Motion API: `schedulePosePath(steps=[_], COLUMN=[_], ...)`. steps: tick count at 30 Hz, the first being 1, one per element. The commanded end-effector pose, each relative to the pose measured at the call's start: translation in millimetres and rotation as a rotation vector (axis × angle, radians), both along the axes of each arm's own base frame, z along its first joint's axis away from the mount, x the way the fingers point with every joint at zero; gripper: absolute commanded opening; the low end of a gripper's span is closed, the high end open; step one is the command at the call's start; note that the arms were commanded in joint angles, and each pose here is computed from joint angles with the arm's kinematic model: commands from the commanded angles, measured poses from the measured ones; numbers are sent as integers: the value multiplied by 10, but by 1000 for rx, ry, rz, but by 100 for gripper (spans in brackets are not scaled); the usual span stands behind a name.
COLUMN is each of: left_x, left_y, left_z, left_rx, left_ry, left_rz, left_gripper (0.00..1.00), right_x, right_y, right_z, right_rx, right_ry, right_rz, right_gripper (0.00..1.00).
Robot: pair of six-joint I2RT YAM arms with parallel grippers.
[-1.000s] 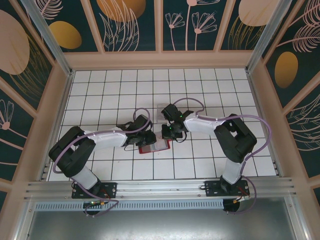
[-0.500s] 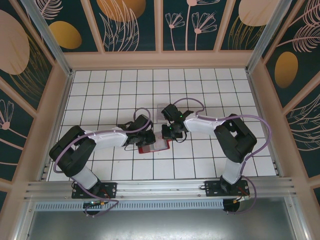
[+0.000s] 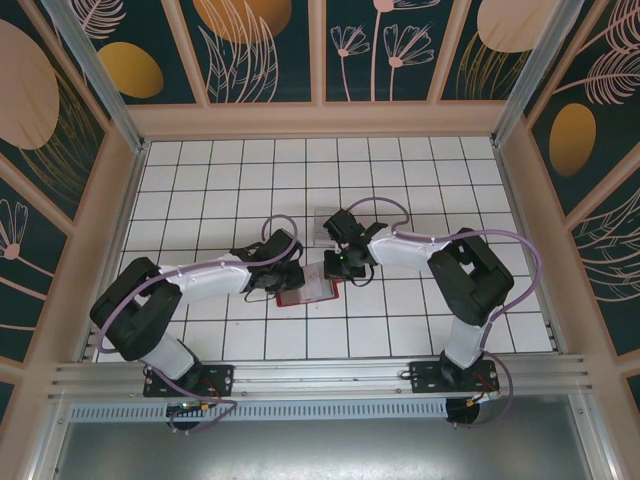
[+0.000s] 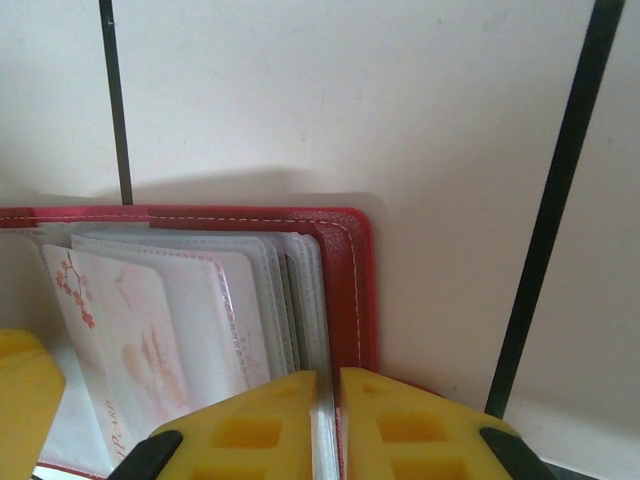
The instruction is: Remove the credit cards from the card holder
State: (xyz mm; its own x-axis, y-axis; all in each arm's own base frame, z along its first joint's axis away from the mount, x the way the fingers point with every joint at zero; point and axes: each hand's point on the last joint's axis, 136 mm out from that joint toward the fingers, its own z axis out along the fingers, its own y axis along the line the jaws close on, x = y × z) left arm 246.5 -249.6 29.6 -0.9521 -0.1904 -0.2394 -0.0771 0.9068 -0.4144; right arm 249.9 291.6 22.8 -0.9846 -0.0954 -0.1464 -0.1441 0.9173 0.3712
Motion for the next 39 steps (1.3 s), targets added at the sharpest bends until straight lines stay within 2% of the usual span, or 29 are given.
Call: schedulePosePath(steps=[1,8,21,29,39], left_x=[86,90,101,85,36], left_y=[-71,-137,-73,-121,-81], left_z=[204,176,166,118,-21], left_rx=[-48,-112,-143,-218,-240], left_ry=[-46,-39,-37,-12,19], left_rz=[0,6,26,31,31], left_gripper=[20,20,20,21,25], right_x=[-46,-5,-5,-58,-94], right_y=[-63,-42,43,32,-58], right_z=[31,160,175,-32,-146], right_rx=[-16,-6,14,-5,-51], right_ry=[0,-22,-17,21,37], right_rz=[-16,-17,1,10,7], right_gripper=[17,32,47,44,30])
